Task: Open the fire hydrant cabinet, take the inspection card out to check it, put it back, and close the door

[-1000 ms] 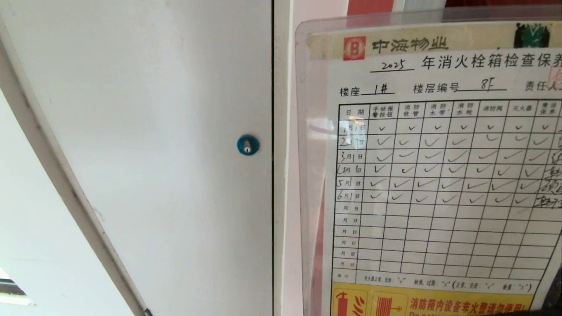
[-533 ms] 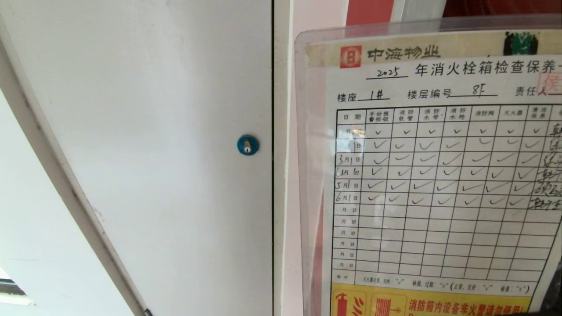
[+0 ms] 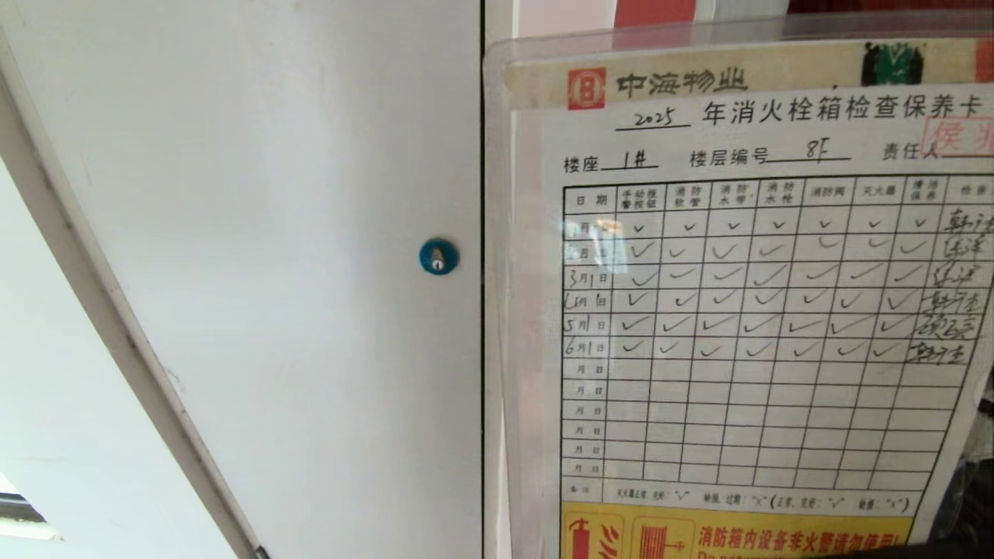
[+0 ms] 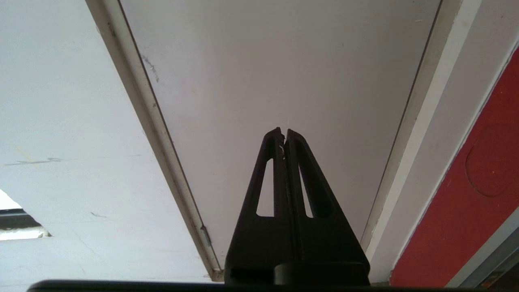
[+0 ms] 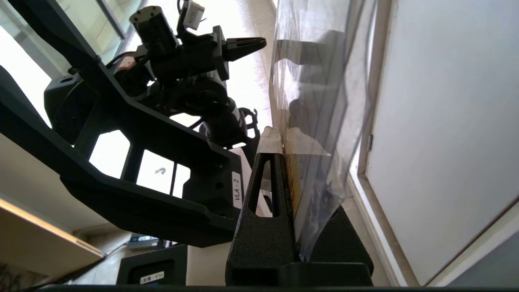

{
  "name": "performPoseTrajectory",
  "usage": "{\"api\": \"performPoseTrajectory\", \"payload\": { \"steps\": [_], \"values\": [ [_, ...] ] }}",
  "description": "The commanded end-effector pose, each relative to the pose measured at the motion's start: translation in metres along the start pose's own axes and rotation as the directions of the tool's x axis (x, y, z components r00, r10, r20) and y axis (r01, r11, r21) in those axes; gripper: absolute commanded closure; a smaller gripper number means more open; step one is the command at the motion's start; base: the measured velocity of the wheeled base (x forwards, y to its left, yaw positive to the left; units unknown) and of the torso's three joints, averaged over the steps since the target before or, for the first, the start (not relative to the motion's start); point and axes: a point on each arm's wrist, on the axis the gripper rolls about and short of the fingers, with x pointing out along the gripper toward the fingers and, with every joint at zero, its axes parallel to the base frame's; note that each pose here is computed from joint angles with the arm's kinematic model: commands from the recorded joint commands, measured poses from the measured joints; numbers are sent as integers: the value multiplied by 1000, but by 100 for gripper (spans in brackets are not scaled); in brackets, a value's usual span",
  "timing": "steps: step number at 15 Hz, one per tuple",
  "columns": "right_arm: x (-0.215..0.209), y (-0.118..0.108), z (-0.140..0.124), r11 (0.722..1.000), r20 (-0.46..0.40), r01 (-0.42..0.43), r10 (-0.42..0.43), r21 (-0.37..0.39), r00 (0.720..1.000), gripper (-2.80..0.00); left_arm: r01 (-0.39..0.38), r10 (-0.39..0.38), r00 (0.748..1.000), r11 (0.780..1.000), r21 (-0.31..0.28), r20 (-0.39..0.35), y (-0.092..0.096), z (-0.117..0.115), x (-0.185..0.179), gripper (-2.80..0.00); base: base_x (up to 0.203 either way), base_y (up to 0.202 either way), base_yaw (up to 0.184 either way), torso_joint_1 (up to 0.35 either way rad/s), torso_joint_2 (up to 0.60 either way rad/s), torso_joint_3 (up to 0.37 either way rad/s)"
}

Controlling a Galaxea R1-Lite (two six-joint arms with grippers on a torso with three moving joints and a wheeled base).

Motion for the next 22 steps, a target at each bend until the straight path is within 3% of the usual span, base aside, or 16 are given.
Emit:
{"api": "performPoseTrajectory", "payload": {
  "steps": [1, 22],
  "values": [
    [7, -3, -2, 1000, -19, -15, 15, 14, 1000, 0, 1, -1, 1000, 1000, 0, -12, 0, -3, 1, 0, 0, 0, 0, 0, 0, 0],
    [14, -4, 1, 999, -20, -34, 34, 9, 999, 0, 1, -1, 1000, 1000, 0, -12, 0, -3, 1, 0, 0, 0, 0, 0, 0, 0]
  ]
}}
